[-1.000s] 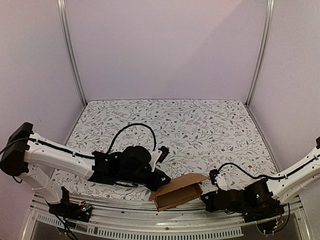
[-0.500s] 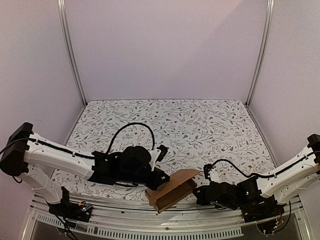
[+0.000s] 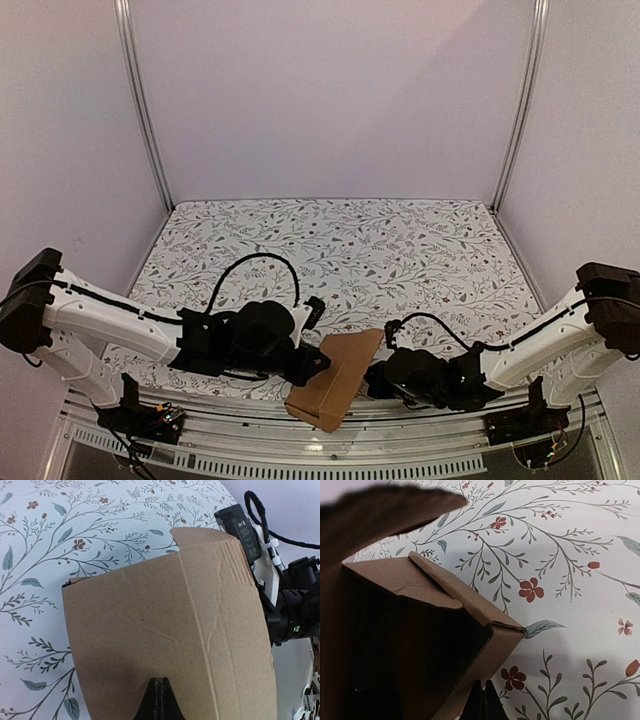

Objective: Fold the paper box

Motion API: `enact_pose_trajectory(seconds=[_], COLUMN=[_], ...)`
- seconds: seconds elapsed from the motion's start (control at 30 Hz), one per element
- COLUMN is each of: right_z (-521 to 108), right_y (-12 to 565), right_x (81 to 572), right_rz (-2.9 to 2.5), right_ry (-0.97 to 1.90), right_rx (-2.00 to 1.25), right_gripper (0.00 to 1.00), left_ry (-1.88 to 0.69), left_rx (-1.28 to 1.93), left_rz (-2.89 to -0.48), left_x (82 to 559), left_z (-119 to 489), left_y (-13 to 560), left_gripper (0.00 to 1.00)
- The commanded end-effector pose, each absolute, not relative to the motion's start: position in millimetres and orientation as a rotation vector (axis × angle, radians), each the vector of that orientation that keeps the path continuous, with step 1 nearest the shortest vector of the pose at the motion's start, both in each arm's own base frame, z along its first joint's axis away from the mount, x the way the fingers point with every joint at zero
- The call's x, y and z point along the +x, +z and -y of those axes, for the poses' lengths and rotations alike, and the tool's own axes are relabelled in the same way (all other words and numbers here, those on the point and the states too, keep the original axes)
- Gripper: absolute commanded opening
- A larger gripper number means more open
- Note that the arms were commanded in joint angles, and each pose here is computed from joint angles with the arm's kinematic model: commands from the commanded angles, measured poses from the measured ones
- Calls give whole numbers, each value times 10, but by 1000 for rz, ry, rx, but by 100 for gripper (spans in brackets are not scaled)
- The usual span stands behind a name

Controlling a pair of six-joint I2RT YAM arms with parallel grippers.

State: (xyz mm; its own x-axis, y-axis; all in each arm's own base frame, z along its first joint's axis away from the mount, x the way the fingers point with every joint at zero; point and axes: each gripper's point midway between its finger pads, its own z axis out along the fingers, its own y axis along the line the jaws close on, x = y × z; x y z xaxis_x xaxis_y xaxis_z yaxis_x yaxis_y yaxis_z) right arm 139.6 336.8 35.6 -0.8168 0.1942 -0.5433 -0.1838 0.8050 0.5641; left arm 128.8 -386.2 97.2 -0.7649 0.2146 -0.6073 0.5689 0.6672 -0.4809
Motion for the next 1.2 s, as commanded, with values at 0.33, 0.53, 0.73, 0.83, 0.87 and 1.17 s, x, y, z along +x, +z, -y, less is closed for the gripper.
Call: enact_pose_trajectory(seconds=[0.33, 0.53, 0.73, 0.83, 0.87, 1.17], right_z=[-3382, -3374, -3132, -3032, -2985, -2718], right_y=[301, 271, 280, 410, 427, 957], right_x=[1552, 1516, 1515, 1528, 1527, 1606], right_rz=[-2385, -2397, -2401, -2396, -2399, -2304], right_ry=[825, 824, 724, 640, 607, 402], right_rx=[-12, -47, -84, -152, -171, -385], right_gripper=[0, 0, 0, 0, 0, 0], left_ry=[-841, -777, -724, -716, -719, -686], left_rx=[615, 637, 645, 648, 650, 677], left_rz=[-2454, -2489, -2509, -2501, -2496, -2480], left_x=[1171, 1190, 1221, 1256, 1272, 1440], left_z=[3857, 3909, 3906, 3935, 3956, 3949], left_y=[598, 461, 371, 373, 389, 539], left_gripper=[0, 0, 0, 0, 0, 0])
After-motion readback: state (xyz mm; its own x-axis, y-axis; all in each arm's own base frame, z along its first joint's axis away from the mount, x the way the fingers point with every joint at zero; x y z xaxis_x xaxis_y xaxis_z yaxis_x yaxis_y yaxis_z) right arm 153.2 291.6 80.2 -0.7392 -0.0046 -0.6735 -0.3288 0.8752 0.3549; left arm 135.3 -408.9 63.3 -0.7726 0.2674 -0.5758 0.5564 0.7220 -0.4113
